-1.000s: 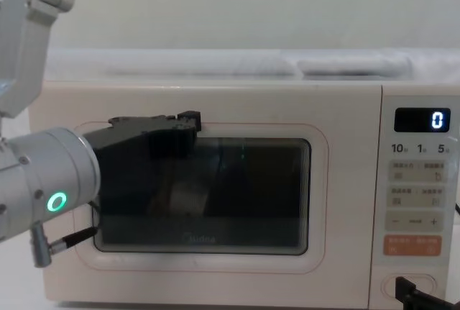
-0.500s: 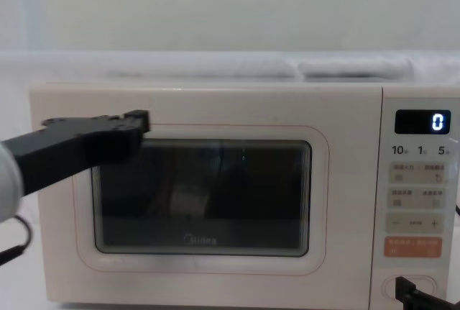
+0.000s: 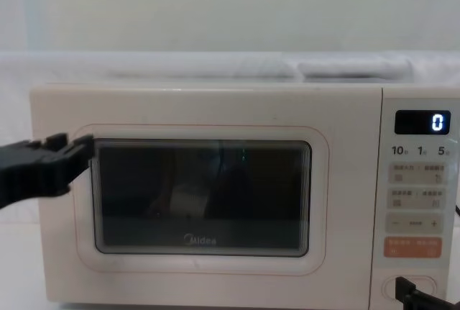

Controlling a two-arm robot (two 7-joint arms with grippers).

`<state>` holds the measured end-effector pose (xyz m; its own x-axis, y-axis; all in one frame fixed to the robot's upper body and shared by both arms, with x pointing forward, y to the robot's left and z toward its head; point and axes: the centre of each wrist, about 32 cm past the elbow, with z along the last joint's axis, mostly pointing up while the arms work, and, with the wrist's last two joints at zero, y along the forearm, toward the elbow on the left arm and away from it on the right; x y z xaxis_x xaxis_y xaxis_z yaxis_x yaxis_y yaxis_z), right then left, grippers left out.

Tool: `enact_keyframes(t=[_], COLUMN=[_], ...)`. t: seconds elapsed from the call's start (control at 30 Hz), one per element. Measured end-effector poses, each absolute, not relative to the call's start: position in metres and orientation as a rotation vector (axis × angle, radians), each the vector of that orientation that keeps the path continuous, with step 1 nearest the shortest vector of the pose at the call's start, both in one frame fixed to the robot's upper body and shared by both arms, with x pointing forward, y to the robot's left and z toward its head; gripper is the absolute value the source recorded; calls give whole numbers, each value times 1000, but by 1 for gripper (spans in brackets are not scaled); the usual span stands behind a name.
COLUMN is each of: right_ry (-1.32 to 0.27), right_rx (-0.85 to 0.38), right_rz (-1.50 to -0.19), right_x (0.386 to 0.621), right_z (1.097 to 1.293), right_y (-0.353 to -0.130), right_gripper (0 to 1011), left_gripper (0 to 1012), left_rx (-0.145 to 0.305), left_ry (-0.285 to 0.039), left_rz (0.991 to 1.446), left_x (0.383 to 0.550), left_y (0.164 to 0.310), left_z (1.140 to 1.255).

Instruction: Press the button to open the microwave door with one hand; close the microwave door with the other hand.

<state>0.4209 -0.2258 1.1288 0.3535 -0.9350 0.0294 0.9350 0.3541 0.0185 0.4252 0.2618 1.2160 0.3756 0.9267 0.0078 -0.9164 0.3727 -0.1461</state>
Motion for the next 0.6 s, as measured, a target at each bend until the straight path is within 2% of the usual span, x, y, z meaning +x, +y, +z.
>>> enact_keyframes(t=[0.03, 0.13, 0.23, 0.27, 0.33, 0.6], right_ry=[-37, -37, -37, -37, -37, -37], right_rx=[-2, -2, -2, -2, -2, -2], right_rz=[-1209, -1209, -1209, -1209, -1209, -1209], right_x=[421, 421, 421, 421, 421, 421], right_z=[1129, 1129, 1129, 1129, 1129, 1129], right_y=[-226, -226, -226, -226, -226, -226], right_gripper=[1002, 1002, 1002, 1002, 1002, 1002], left_gripper=[284, 412, 484, 514, 616, 814], left_rx=[-120, -114, -99, -99, -86, -74], left_ry=[-91, -90, -78, -78, -67, -46], left_rz=[1196, 1217, 1262, 1262, 1288, 1323], left_x=[422, 419, 413, 413, 410, 404], left_y=[264, 267, 273, 273, 276, 279], left_z=[1213, 1208, 1197, 1197, 1189, 1177])
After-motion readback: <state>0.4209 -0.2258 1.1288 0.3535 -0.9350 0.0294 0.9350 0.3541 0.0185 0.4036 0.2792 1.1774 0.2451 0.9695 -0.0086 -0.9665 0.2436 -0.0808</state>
